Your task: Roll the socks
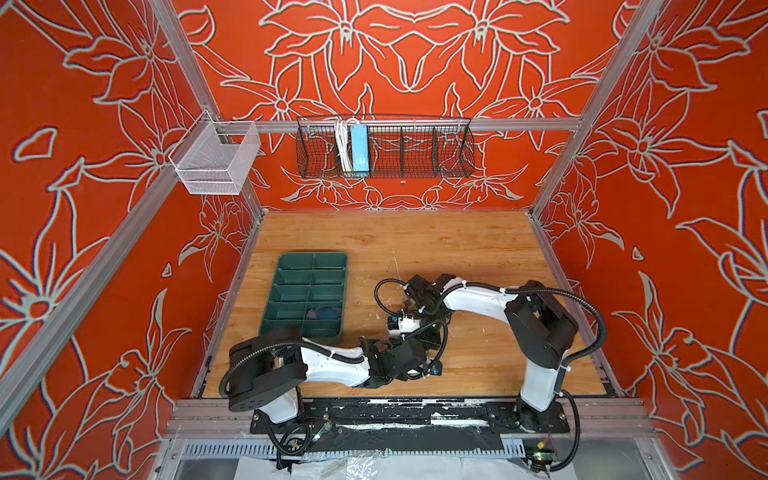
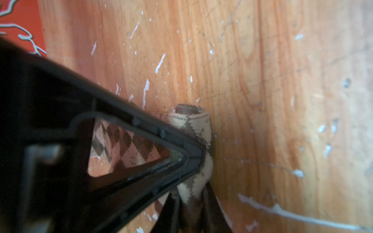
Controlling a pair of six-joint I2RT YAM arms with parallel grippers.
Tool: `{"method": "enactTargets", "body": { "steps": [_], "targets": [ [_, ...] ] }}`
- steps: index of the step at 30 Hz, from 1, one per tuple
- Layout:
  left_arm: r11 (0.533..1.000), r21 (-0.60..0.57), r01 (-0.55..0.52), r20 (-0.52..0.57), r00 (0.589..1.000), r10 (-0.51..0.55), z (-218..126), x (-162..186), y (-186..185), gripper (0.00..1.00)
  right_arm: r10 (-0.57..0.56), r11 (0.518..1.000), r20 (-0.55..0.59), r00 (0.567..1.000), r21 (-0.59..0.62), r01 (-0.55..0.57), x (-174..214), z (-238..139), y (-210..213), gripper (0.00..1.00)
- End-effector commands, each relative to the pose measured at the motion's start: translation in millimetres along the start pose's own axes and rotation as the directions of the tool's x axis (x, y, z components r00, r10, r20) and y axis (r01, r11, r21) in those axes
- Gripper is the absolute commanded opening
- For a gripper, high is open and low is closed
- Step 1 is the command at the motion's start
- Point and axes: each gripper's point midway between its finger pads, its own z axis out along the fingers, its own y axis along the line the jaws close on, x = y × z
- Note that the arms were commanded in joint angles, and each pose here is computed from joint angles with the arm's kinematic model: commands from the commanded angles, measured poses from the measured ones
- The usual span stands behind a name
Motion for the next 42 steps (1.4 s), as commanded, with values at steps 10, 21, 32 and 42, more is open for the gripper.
{"method": "enactTargets", "body": {
  "steps": [10,21,32,42],
  "targets": [
    [0.993,0.072,0.099,-0.098,0.991,-0.091,6,13,-2,0.0,-0.052,0.971,0.188,0.981,0.237,0.006,0,-40,-5,0.21],
    [0.848,0.468,0.249,-0.111,0.969,-0.223,-20,11,-12,0.0,-0.098,0.474,0.494,0.864,0.786,-0.396,40,-183,-49,0.49],
    [0.603,0.669,0.435,-0.306,0.9,-0.31,-15,13,-22,0.0,-0.689,0.429,0.39,0.611,0.899,-0.09,24,-232,75,0.59],
    [0.472,0.709,0.524,-0.366,0.846,-0.389,-11,11,-8,0.0,-0.606,0.547,0.103,0.789,0.773,0.32,44,-135,72,0.53]
  ]
}}
